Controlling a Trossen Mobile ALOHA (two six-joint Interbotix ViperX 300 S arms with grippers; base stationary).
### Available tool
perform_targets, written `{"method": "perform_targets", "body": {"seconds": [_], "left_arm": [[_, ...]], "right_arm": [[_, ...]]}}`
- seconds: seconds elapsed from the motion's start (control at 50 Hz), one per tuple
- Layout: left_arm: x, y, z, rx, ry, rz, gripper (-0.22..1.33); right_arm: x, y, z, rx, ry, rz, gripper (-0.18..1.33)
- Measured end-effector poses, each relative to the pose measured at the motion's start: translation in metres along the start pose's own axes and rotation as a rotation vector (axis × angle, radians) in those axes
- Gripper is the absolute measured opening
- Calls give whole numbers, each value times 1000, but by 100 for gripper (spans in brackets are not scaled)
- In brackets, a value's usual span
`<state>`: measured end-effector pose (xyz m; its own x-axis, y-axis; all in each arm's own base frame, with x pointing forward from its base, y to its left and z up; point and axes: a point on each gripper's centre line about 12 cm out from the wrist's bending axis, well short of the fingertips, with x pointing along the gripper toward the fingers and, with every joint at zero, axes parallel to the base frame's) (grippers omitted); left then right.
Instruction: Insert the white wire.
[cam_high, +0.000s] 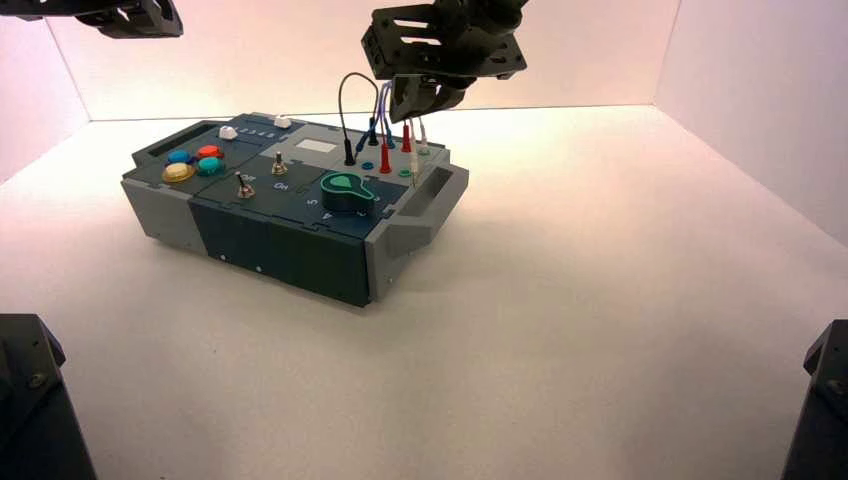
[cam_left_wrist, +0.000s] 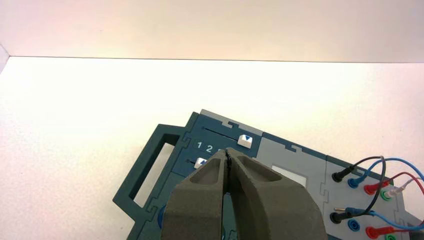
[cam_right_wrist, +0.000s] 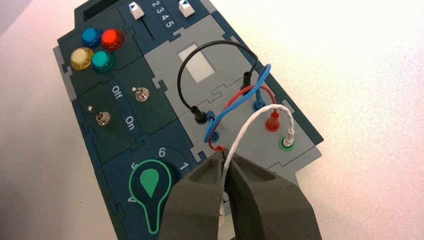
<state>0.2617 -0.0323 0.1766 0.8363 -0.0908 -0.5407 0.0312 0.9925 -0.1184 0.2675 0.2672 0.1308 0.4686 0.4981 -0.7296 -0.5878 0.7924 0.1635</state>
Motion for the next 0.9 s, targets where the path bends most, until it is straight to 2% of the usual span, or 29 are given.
{"method": "perform_targets", "body": {"seconds": [0.26, 0.3, 0.34, 0.36, 0.38, 0.44, 0.9], "left_arm": [[0, 0, 1, 1, -2, 1, -16], [0, 0, 1, 1, -2, 1, -16], [0, 0, 0, -1, 0, 1, -16], [0, 0, 1, -1, -2, 1, -16], [0, 0, 1, 1, -2, 1, -16], [0, 0, 0, 2, 2, 0, -16], [0, 0, 1, 1, -2, 1, -16]], "right_arm": [[0, 0, -3, 5, 23, 4, -11], [0, 1, -4, 3, 29, 6, -1], [-1, 1, -5, 5, 38, 7, 16], [-1, 1, -5, 3, 38, 8, 17], [-1, 1, -7, 4, 47, 9, 30], [-2, 2, -7, 3, 55, 12, 37], [-2, 1, -17, 6, 83, 10, 36]]}}
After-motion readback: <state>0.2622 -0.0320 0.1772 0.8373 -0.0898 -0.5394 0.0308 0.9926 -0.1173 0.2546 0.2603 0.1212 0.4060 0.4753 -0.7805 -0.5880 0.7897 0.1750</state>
